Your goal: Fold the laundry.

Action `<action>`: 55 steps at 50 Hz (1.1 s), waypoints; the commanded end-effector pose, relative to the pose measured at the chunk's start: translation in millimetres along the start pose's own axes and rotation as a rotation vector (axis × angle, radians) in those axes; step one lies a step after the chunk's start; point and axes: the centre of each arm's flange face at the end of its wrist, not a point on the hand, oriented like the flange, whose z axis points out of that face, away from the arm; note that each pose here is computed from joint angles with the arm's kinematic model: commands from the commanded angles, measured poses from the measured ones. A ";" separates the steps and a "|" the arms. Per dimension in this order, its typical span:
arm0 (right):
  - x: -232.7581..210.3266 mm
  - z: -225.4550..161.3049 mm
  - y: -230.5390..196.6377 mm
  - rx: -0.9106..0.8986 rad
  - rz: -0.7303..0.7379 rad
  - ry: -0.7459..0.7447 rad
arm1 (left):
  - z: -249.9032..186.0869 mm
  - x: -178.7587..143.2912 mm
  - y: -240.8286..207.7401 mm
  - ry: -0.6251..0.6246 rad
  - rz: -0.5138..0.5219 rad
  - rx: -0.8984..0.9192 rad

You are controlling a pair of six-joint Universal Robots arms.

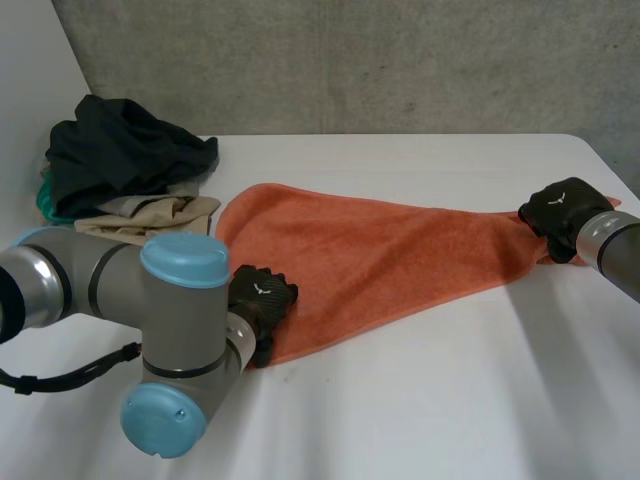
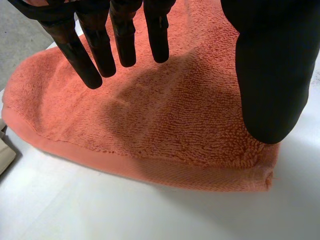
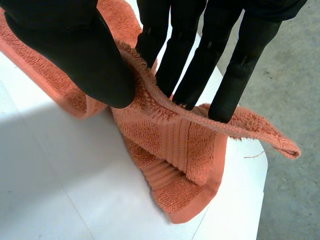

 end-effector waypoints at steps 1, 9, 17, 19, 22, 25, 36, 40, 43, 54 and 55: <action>-4.2 0.5 4.7 -0.006 0.003 -0.008 | -0.9 3.7 -1.1 0.000 0.002 -0.004; -5.1 2.4 9.0 -0.012 0.002 -0.008 | -9.9 12.0 -3.3 0.021 -0.008 -0.007; -5.0 2.6 12.1 -0.020 0.005 -0.010 | -8.7 16.5 -1.1 0.017 -0.021 -0.014; -5.7 2.4 12.7 -0.022 0.006 -0.012 | -4.8 15.4 1.0 0.005 -0.017 -0.016; -7.5 2.0 12.8 -0.021 0.005 -0.019 | 2.8 11.5 3.4 -0.019 -0.005 -0.014; -8.2 1.9 13.2 -0.021 0.005 -0.022 | 9.9 6.3 2.9 -0.047 0.013 -0.002; -9.9 0.1 13.3 -0.022 0.008 -0.027 | 30.3 -23.8 -14.6 -0.166 0.031 0.070; -9.1 -0.6 14.0 -0.025 0.010 -0.026 | 34.1 -28.7 -19.2 -0.174 0.028 0.091; -8.6 -1.2 14.8 -0.028 0.010 -0.025 | 35.5 -27.8 -20.0 -0.158 0.040 0.096; -6.5 -3.8 20.4 -0.037 0.024 -0.031 | 31.4 -24.8 -24.9 -0.103 0.045 0.134; -5.4 -4.3 21.1 -0.036 0.028 -0.031 | 32.5 -24.5 -23.9 -0.089 0.046 0.136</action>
